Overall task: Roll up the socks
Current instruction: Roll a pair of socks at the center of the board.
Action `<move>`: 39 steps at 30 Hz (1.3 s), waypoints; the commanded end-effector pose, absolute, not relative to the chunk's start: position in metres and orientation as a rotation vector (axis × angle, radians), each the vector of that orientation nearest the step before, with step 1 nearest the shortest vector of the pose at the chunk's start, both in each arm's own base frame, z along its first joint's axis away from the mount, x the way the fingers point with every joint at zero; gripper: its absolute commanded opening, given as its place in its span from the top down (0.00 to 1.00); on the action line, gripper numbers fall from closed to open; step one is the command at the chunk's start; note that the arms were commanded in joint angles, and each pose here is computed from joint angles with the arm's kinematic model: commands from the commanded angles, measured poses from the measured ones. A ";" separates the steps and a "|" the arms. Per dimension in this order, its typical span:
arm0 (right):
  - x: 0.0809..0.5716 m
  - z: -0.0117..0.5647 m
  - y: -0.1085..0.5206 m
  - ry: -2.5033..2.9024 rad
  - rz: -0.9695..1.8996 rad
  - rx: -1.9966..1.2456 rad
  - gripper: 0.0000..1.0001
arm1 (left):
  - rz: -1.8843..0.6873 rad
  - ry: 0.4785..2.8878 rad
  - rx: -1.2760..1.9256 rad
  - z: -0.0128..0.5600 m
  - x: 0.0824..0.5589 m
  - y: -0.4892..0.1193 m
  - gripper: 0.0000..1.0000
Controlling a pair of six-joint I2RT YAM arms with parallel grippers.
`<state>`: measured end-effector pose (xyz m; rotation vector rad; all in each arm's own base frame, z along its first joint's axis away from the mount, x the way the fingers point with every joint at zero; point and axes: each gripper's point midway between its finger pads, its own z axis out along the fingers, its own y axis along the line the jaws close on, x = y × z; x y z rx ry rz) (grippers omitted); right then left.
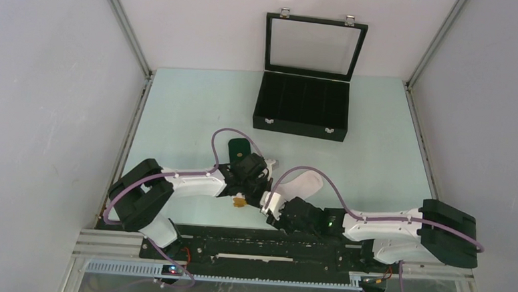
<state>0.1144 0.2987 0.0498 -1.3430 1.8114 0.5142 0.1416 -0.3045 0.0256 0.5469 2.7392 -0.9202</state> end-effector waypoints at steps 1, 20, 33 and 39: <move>0.118 0.051 0.304 1.779 0.480 -1.330 0.51 | -0.801 2.793 0.578 0.002 0.135 -0.291 1.00; 0.114 0.029 0.301 1.897 0.458 -1.322 1.00 | -0.806 2.743 0.565 0.013 0.140 -0.289 1.00; 0.115 0.023 0.297 2.198 0.917 -1.015 1.00 | -0.850 2.526 0.545 0.074 0.160 -0.292 1.00; 0.118 0.018 0.286 2.315 1.093 -0.835 1.00 | -0.890 2.490 0.546 0.087 0.162 -0.298 1.00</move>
